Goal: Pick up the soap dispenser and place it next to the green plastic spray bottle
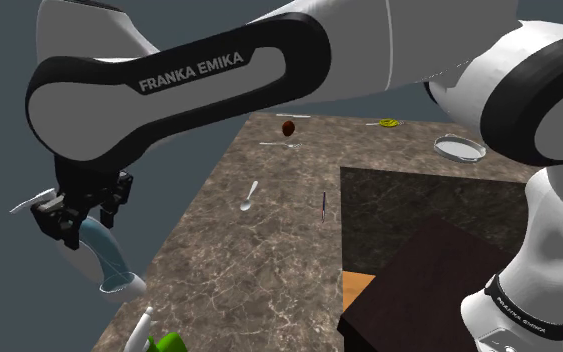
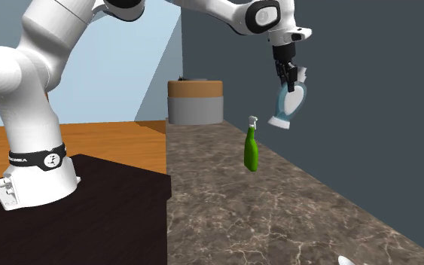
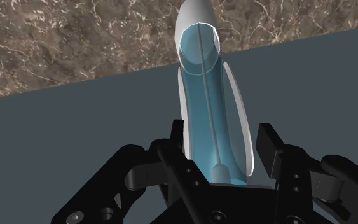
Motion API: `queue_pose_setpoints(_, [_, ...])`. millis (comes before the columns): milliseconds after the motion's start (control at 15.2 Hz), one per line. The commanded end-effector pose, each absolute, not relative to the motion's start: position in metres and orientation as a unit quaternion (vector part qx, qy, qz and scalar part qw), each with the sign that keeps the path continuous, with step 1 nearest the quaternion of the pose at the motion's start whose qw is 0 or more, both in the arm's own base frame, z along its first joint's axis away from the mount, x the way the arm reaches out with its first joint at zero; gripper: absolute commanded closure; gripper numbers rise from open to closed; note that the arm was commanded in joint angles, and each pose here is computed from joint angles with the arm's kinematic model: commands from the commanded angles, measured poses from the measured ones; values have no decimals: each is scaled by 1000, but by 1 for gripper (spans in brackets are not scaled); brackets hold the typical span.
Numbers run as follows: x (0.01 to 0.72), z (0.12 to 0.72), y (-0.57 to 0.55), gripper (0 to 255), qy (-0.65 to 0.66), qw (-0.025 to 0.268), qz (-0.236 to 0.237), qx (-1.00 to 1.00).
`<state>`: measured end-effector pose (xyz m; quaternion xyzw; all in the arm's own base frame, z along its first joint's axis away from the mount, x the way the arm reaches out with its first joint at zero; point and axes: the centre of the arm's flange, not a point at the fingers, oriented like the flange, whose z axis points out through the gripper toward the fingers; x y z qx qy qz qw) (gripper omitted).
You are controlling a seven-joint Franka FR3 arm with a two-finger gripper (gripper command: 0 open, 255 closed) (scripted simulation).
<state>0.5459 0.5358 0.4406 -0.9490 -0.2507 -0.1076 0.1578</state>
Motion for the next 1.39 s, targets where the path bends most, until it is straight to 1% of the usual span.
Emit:
queue_pose_setpoints(0, [546,430,535,255,-251,158,-108,-949])
queue_pose_setpoints(1320, [546,325,535,255,-251,158,-108,-949])
